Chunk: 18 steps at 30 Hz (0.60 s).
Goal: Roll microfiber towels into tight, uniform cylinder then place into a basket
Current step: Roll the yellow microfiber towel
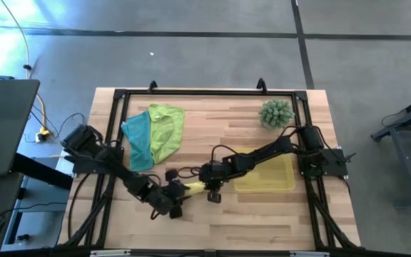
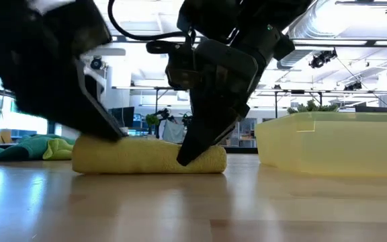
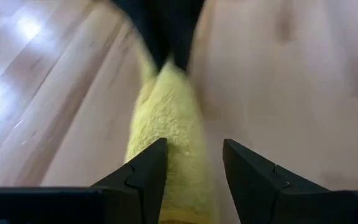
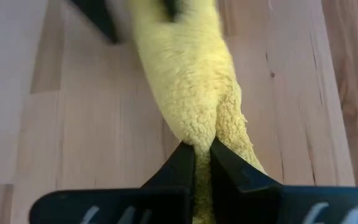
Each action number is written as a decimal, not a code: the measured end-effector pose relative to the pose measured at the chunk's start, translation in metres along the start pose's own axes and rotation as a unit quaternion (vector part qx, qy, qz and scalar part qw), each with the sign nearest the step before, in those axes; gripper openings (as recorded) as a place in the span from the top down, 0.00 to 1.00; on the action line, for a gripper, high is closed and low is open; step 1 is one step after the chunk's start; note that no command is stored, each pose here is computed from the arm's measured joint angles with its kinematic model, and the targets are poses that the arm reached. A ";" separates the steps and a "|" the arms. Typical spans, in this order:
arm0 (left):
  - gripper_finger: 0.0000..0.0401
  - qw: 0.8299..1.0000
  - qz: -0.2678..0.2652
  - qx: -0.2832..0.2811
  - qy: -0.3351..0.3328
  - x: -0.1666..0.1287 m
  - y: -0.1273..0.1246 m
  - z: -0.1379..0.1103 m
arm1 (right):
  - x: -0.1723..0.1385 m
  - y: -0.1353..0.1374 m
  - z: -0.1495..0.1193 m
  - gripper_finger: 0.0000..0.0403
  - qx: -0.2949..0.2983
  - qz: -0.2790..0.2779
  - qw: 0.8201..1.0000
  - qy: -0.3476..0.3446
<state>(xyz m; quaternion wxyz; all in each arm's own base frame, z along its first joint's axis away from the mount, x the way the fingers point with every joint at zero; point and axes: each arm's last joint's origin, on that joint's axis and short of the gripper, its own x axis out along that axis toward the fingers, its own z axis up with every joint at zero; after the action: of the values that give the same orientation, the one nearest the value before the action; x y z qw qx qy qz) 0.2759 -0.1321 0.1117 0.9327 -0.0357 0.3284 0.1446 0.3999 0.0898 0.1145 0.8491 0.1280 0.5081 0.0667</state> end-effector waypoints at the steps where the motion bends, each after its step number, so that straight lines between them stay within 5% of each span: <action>1: 0.63 1.000 0.009 0.004 0.008 0.003 0.002 -0.003 | 0.000 0.000 0.000 0.98 0.000 0.000 1.000 0.000; 7: 0.63 0.999 0.000 -0.007 0.039 0.018 0.004 -0.012 | 0.000 0.000 0.000 0.94 -0.038 0.001 0.999 0.000; 18: 0.63 0.999 0.004 -0.026 0.036 0.021 0.002 -0.016 | -0.047 0.022 0.014 0.62 -0.201 0.015 0.978 -0.059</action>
<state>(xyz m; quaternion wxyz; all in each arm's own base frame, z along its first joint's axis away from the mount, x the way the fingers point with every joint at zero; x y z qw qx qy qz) 0.2808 -0.1273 0.0861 0.9184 -0.0641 0.3579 0.1559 0.3906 0.0977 0.1669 0.8847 -0.0334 0.4317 0.1726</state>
